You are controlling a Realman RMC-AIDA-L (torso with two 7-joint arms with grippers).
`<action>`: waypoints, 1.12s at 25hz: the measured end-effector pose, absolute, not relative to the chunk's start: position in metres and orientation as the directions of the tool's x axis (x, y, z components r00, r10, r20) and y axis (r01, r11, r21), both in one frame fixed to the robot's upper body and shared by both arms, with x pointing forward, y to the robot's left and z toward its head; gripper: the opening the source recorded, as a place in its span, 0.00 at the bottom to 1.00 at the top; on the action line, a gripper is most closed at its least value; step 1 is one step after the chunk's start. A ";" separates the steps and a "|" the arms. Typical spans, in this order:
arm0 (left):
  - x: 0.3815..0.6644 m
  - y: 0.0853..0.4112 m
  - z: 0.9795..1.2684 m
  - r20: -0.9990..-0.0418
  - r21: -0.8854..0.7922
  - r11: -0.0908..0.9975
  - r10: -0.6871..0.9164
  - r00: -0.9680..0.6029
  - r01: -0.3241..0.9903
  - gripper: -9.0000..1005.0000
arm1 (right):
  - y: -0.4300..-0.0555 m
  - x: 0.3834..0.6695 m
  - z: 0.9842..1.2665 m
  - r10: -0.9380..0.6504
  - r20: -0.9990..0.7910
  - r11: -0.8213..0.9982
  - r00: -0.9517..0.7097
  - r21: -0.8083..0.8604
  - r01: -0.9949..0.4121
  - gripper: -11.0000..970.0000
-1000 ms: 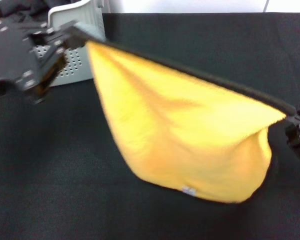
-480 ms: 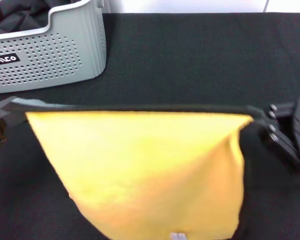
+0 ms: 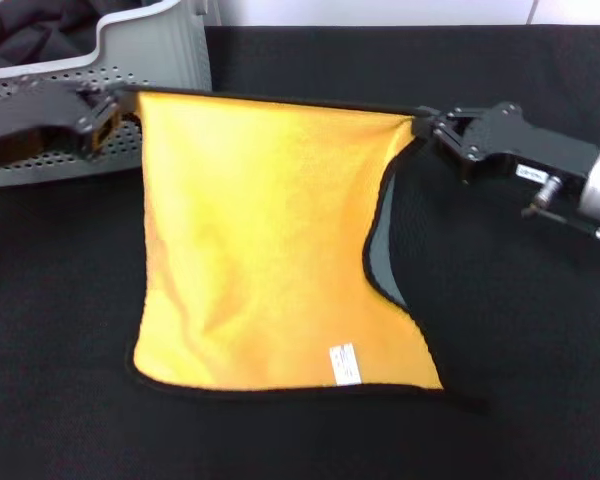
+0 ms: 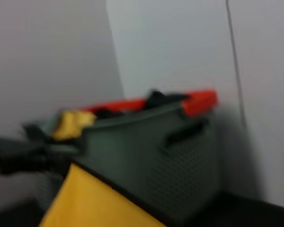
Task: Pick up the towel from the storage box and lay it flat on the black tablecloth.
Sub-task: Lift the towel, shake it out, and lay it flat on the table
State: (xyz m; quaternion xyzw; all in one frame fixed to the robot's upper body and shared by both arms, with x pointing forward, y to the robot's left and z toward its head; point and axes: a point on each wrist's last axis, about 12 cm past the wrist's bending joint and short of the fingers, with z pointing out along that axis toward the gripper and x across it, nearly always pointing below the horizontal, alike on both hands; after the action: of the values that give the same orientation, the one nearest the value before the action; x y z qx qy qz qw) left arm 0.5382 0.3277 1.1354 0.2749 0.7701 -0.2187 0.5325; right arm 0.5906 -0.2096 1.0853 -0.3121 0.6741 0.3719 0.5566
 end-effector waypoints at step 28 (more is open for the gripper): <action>0.564 0.286 1.105 -0.854 0.044 0.666 0.412 -0.317 0.744 0.02 | -0.197 0.624 1.091 -0.247 -0.958 0.596 -0.149 -0.029 -0.803 0.02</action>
State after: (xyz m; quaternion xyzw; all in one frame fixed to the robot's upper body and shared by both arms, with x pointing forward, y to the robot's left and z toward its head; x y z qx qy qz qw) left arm 0.5643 0.2859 1.1051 0.3655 0.7908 -0.1826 0.4557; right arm 0.6242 -0.1969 1.0906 -0.3681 0.7127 0.2580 0.5385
